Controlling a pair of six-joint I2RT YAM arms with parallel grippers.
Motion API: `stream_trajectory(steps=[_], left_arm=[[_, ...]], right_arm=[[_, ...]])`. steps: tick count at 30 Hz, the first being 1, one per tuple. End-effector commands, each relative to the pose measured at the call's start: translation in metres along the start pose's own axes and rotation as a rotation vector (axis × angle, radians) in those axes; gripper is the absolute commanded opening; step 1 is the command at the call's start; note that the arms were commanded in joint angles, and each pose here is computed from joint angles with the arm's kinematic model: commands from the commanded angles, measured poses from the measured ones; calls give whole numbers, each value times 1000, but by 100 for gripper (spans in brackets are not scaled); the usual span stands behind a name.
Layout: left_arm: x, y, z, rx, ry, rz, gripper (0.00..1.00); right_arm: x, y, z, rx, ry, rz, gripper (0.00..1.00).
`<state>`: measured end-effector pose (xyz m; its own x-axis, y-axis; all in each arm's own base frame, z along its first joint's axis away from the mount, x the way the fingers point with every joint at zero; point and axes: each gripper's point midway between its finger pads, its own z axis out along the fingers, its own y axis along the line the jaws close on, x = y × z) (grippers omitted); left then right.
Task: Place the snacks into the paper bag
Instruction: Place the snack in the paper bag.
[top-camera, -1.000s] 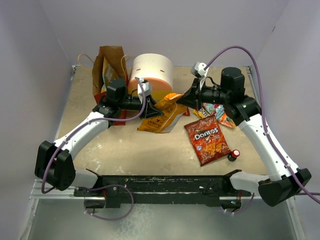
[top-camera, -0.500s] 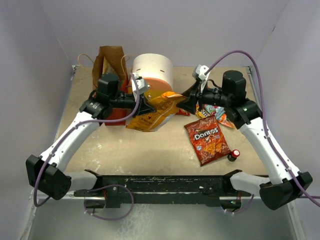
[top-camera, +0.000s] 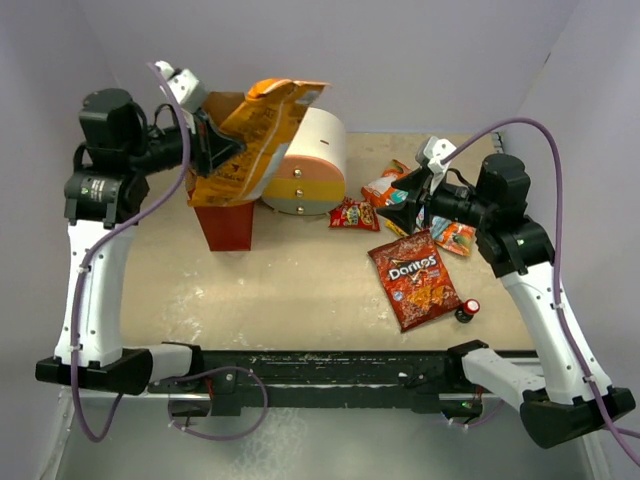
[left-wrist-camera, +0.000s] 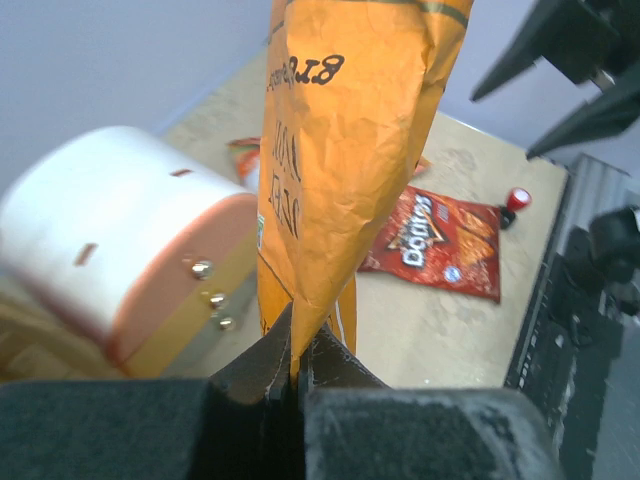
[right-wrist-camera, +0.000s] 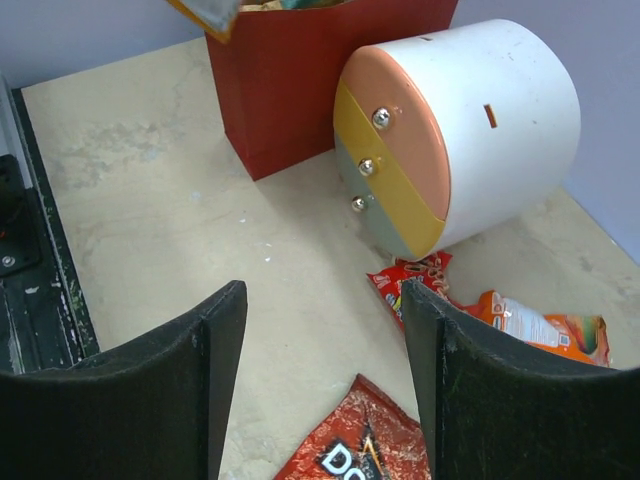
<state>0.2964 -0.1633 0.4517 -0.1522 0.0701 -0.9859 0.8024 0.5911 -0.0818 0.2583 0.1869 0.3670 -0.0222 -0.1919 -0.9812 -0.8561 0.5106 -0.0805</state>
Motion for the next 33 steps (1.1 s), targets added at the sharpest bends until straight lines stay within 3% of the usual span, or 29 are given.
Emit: stream_trajectory(steps=[1,7,18,27,33], left_arm=[[-25,26,-24,-162,-25,-101,0],[-43,66,-44,-281,-52,-170,0],[-26,149,-42,-410,5,-291,0],[4,183,-27,-449,60,-407,0],[26,183,-24,-447,104,-480,0]], right_arm=[[-2,-8,-1,23,-11,-17,66],[-3,-6,-1,15,-18,-10,68],[-2,-1,-2,-6,-23,-6,70],[1,1,0,-20,-21,1,70],[3,1,0,-20,-19,4,71]])
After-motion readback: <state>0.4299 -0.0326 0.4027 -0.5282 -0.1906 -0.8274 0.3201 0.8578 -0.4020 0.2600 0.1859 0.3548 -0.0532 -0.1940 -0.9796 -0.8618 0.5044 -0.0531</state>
